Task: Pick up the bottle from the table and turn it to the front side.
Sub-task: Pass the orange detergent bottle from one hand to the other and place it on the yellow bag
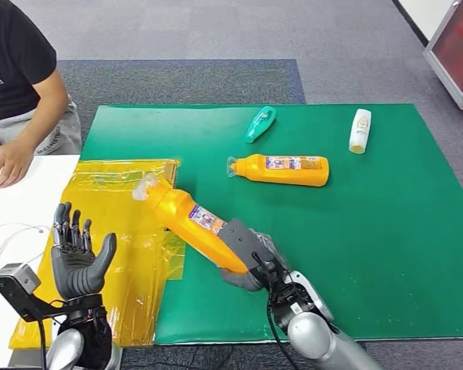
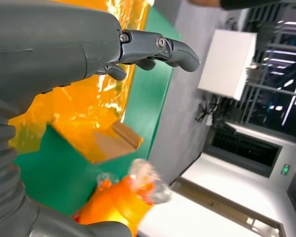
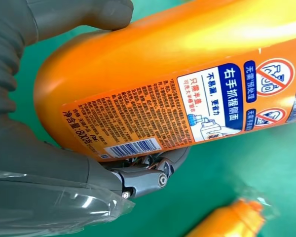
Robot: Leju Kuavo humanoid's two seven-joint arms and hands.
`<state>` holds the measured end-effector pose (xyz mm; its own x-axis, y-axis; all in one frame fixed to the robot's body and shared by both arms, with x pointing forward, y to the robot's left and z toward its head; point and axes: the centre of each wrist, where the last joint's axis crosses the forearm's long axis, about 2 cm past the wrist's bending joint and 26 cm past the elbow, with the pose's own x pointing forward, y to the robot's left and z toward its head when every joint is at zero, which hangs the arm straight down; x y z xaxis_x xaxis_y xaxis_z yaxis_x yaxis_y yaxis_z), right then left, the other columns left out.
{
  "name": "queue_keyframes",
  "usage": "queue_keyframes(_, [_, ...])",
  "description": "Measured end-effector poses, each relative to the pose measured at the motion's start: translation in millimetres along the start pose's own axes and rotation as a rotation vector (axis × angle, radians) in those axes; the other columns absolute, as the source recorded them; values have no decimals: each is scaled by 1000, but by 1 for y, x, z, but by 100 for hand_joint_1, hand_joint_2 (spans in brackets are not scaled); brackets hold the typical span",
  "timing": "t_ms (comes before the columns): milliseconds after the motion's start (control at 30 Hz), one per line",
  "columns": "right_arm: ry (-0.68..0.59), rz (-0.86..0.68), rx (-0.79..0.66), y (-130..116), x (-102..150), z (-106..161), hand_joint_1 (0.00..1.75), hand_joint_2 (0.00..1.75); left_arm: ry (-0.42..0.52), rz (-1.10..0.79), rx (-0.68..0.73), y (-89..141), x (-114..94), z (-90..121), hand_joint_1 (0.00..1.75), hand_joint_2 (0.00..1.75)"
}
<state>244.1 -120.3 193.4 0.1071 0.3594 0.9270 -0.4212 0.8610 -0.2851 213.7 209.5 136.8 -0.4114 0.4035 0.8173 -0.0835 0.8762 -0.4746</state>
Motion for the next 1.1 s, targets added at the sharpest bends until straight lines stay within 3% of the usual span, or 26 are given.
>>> queue_keyframes(467, [-128, -36, 48, 2, 36, 7, 175, 175, 69, 136, -79, -26, -3, -11, 0, 175])
queue_keyframes(1100, [-175, 0, 131, 15, 50, 8, 175, 175, 78, 165, -227, -56, -12, -24, 0, 175])
